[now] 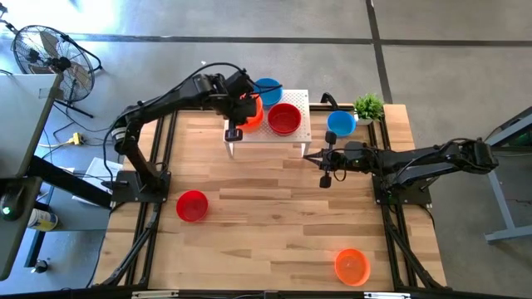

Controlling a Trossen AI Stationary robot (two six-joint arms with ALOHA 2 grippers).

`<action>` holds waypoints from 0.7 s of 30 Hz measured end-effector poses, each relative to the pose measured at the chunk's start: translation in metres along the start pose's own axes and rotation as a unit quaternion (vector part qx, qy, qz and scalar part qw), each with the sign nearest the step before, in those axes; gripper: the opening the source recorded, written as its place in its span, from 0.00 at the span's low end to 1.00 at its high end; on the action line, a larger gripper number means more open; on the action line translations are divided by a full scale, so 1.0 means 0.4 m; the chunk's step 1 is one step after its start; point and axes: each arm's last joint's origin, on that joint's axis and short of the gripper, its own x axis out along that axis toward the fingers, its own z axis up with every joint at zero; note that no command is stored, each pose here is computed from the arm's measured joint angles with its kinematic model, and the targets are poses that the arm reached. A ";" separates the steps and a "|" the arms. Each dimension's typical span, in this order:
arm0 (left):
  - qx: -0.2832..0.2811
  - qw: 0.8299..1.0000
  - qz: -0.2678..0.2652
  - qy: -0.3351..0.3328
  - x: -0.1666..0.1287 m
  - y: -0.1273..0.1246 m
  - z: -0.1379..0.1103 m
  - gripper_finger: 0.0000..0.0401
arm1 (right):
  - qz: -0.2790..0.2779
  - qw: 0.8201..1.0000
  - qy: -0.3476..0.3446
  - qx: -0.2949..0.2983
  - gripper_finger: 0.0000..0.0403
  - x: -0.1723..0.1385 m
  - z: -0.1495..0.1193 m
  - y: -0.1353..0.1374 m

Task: Pick & Place Mini bowls
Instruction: Stack the orange bowl on the orange bowl on the shelf

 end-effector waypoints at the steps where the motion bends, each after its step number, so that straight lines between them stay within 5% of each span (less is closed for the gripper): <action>1: 0.000 1.000 -0.007 -0.004 0.000 -0.001 0.001 0.00 | 0.000 1.000 0.000 0.000 0.00 0.000 0.000 0.000; 11: -0.017 0.999 -0.028 -0.004 0.000 -0.005 -0.002 0.02 | 0.000 1.000 0.000 0.000 0.00 0.000 0.000 0.000; 21: -0.027 1.000 -0.016 0.001 0.000 -0.004 -0.002 0.24 | 0.000 1.000 0.000 0.000 0.00 0.000 0.000 0.000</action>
